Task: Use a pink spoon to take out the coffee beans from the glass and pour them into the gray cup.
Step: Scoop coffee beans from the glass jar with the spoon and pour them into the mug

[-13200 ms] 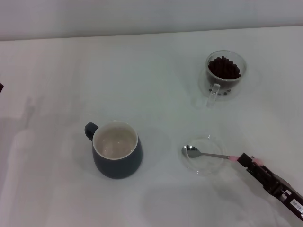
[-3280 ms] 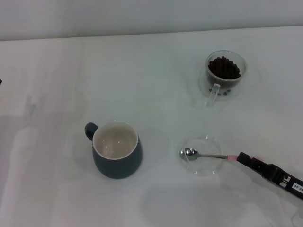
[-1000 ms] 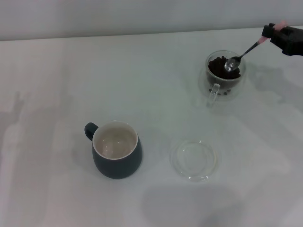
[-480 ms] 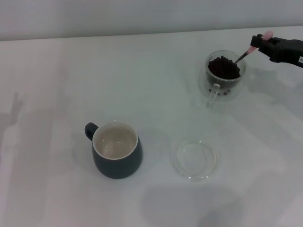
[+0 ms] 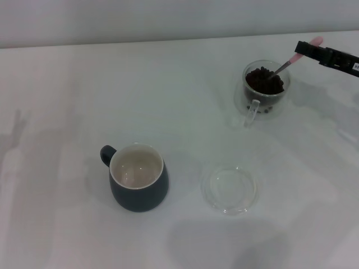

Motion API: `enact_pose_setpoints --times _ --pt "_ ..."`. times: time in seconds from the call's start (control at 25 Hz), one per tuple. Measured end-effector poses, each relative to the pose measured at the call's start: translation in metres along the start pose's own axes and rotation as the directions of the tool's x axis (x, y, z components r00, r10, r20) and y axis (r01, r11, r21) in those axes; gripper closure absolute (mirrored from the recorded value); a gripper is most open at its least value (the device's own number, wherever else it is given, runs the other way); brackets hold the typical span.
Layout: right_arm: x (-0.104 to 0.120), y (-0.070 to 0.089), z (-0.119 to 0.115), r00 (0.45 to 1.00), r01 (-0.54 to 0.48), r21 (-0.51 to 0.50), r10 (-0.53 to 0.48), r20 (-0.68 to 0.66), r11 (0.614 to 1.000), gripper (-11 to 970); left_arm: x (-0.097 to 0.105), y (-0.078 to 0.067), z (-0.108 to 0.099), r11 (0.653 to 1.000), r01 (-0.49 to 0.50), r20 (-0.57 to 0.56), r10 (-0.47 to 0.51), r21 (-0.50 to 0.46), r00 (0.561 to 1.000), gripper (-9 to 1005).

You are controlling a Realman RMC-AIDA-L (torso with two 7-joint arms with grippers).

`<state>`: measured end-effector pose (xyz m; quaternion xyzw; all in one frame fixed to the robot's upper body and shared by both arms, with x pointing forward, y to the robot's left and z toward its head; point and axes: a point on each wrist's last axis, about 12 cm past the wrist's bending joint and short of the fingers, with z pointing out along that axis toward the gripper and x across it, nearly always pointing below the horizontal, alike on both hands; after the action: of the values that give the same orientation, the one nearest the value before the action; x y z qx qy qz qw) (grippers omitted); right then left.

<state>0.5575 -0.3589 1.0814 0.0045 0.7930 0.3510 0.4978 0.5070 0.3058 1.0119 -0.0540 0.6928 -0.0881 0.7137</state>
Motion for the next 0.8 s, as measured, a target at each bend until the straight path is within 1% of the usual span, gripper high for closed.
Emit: enact_pose_setpoints --times 0.32,0.8 --pt "0.0000 -0.0075 0.0030 0.988 -0.154 0.072 0.153 0.012 0.985 813 0.0006 0.0011 -0.0015 1.000 -0.001 -0.003 0.001 -0.004 1.000 114" --pt "-0.0049 -0.0081 0.0039 0.958 -0.287 0.075 0.285 0.027 0.955 813 0.0012 0.0019 -0.0029 1.000 -0.001 -0.006 0.001 -0.007 1.000 113"
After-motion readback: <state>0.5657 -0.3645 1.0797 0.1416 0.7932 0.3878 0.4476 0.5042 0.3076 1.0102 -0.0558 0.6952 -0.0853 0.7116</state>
